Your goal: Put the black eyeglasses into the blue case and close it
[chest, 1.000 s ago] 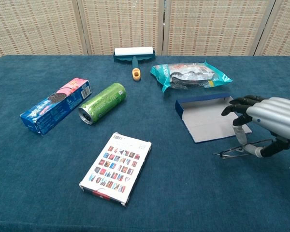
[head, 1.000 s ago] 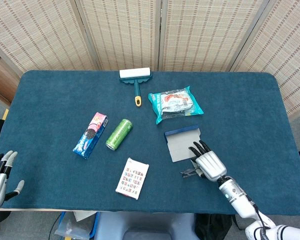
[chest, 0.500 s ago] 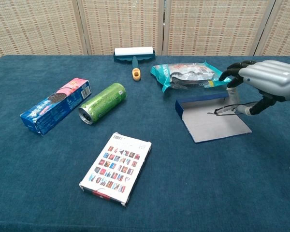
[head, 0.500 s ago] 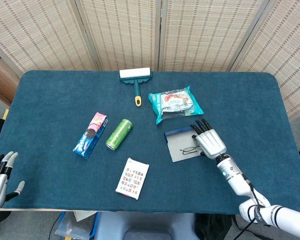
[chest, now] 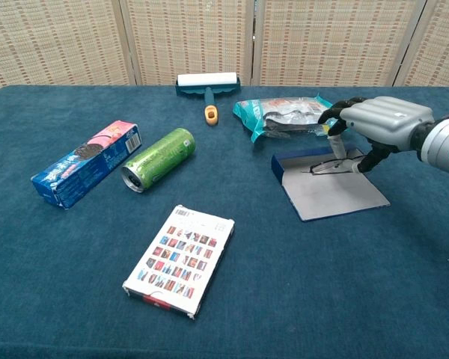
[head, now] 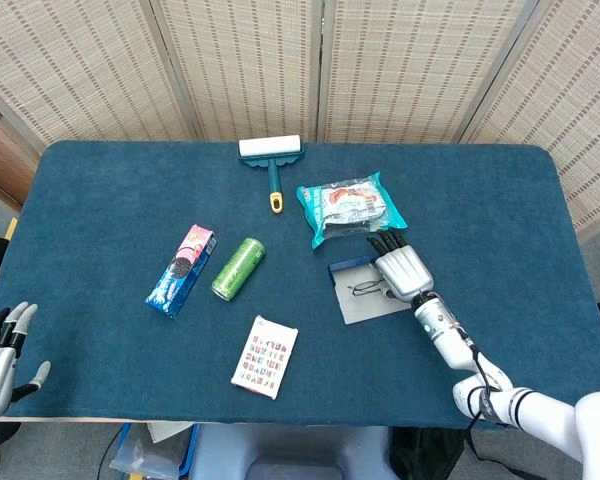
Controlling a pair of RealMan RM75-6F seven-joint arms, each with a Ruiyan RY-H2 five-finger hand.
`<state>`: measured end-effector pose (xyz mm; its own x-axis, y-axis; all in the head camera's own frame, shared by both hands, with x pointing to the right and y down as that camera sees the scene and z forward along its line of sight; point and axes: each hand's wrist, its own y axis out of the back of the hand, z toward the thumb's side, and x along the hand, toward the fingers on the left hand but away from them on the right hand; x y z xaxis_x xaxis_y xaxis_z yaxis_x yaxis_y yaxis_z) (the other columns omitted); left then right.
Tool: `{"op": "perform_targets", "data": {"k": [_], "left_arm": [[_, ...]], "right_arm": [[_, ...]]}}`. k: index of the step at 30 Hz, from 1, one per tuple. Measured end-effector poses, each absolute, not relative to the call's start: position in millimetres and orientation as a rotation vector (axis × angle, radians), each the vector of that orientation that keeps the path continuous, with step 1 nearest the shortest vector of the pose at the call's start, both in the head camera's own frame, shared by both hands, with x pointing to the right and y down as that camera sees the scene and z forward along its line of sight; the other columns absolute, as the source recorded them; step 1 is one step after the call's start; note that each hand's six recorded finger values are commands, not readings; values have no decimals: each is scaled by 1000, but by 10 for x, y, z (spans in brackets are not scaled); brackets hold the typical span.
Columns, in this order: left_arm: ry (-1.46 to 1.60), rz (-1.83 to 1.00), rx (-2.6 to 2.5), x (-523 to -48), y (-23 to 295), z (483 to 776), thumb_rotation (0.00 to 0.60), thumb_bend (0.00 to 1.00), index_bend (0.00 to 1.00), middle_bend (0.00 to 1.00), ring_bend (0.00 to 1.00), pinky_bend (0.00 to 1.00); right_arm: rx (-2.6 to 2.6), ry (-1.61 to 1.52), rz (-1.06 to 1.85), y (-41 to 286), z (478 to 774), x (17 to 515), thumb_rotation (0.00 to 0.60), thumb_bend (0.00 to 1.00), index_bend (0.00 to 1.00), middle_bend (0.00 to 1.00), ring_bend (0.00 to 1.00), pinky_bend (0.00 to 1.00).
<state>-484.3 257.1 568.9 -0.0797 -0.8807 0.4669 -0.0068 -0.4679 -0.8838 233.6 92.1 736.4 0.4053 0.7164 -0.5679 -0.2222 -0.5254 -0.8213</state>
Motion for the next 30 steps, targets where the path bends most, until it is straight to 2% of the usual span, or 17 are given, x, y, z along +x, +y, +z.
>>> {"op": "perform_targets", "data": {"k": [6, 10, 14, 18, 30], "left_arm": [[985, -1631, -1516, -4841, 2579, 5703, 600, 307, 0, 0, 8, 0], [980, -1633, -1524, -4845, 2589, 5714, 600, 307, 0, 0, 8, 0], [980, -1631, -1526, -4847, 2589, 5714, 600, 307, 0, 0, 8, 0], [978, -1635, -1527, -4853, 2595, 5728, 600, 307, 0, 0, 8, 0], [975, -1640, -1529, -4862, 2602, 5740, 600, 307, 0, 0, 8, 0]], "right_arm": [[-1735, -428, 1272, 933, 7423, 2279, 600, 381, 185, 8, 0, 0], [-1733, -429, 1266, 942, 7444, 2244, 600, 335, 49, 0, 0, 0], [-1730, -430, 1260, 953, 7442, 2236, 600, 319, 1, 0, 0, 0], [-1724, -434, 1265, 960, 7440, 2257, 600, 306, 0, 0, 0, 0], [-1696, -366, 1317, 1070, 7514, 2293, 600, 184, 0, 0, 0, 0]]}}
